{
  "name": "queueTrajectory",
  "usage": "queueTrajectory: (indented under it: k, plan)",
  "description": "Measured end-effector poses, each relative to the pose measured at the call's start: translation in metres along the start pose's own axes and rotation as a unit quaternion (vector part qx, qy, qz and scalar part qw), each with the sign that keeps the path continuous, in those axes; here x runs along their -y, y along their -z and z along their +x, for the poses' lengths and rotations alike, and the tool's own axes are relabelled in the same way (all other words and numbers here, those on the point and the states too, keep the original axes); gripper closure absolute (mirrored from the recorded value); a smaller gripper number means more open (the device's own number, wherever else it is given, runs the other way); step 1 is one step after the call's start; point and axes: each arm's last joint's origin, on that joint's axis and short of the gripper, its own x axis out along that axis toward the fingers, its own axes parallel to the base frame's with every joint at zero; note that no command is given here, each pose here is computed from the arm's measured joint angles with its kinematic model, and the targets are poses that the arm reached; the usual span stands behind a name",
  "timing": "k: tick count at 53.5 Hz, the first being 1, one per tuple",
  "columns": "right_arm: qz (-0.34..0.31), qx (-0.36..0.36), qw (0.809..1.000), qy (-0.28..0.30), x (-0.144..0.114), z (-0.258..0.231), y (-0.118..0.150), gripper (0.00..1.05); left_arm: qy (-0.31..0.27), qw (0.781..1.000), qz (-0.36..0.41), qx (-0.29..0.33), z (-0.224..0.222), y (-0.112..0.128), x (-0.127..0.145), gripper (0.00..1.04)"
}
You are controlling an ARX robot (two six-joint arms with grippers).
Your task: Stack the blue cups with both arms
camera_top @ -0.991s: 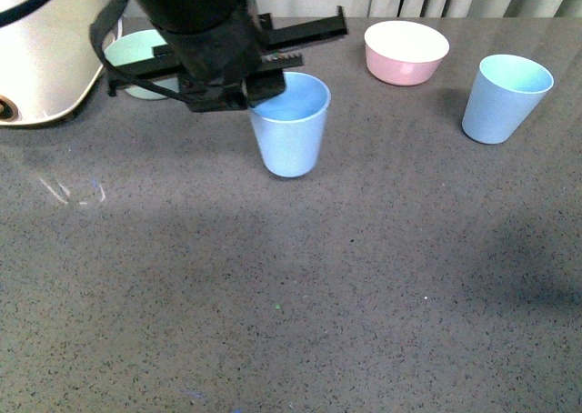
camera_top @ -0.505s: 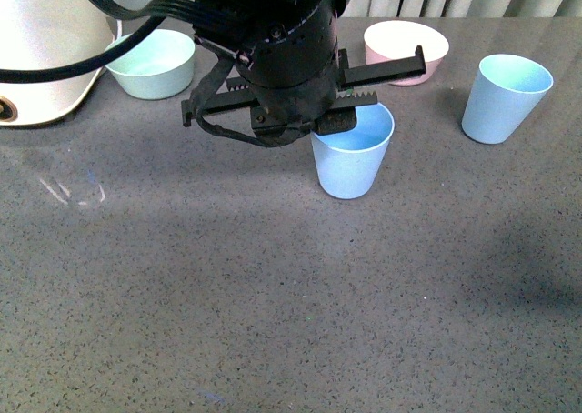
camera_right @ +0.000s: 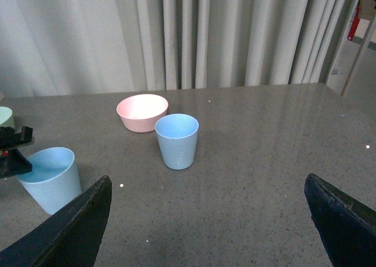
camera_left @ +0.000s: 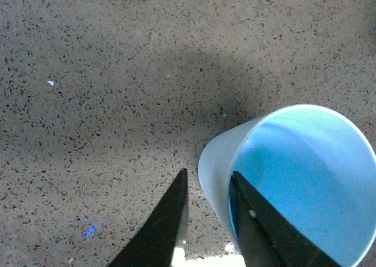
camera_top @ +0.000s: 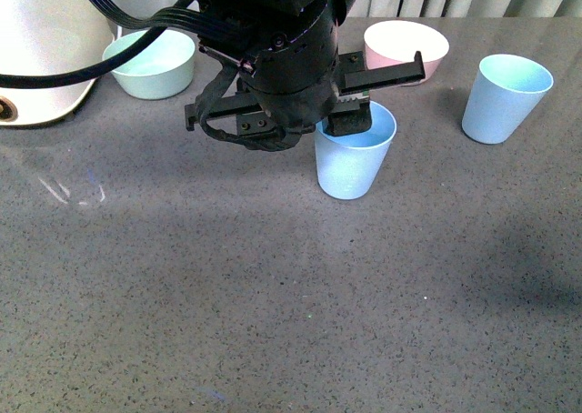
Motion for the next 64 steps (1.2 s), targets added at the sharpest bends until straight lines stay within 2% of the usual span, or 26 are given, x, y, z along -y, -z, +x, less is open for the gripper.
queueTrajectory:
  k: [12,22,30,37,39,41,45,49,53,59,62,64]
  plan:
    - [0.000,0.000,1.000,0.000,0.000,0.000,0.000,0.09,0.012,1.000,0.001,0.004,-0.002,-0.003,0.001,0.44]
    - [0.000,0.000,1.000,0.000,0.000,0.000,0.000,0.09,0.030,0.999,-0.009,0.036,-0.027,-0.018,-0.003,0.07]
    - [0.000,0.000,1.000,0.000,0.000,0.000,0.000,0.09,0.053,0.995,-0.034,0.079,-0.061,-0.031,-0.023,0.09]
    - [0.000,0.000,1.000,0.000,0.000,0.000,0.000,0.09,0.064,0.987,-0.065,0.136,-0.095,-0.042,-0.054,0.09]
    - [0.000,0.000,1.000,0.000,0.000,0.000,0.000,0.09,0.037,0.972,-0.045,0.226,-0.099,-0.043,-0.061,0.16]
    - [0.000,0.000,1.000,-0.001,0.000,0.000,0.000,0.09,0.004,0.946,-0.017,0.323,-0.104,-0.038,-0.073,0.24]
    - [0.000,0.000,1.000,0.000,0.000,0.000,0.000,0.09,-0.033,0.907,0.050,0.417,-0.120,-0.017,-0.105,0.42]
    - [0.000,0.000,1.000,0.000,0.000,0.000,0.000,0.09,-0.049,0.888,0.085,0.449,-0.140,0.000,-0.132,0.60]
    - [0.000,0.000,1.000,0.000,0.000,0.000,0.000,0.09,-0.058,0.886,0.099,0.448,-0.151,0.016,-0.152,0.76]
    - [0.000,0.000,1.000,0.000,0.000,0.000,0.000,0.09,-0.065,0.890,0.108,0.439,-0.157,0.033,-0.168,0.92]
    - [0.000,0.000,1.000,0.000,0.000,0.000,0.000,0.09,-0.063,0.890,0.111,0.438,-0.163,0.043,-0.177,1.03]
    - [0.000,0.000,1.000,0.000,0.000,0.000,0.000,0.09,-0.063,0.889,0.113,0.440,-0.167,0.049,-0.183,1.03]
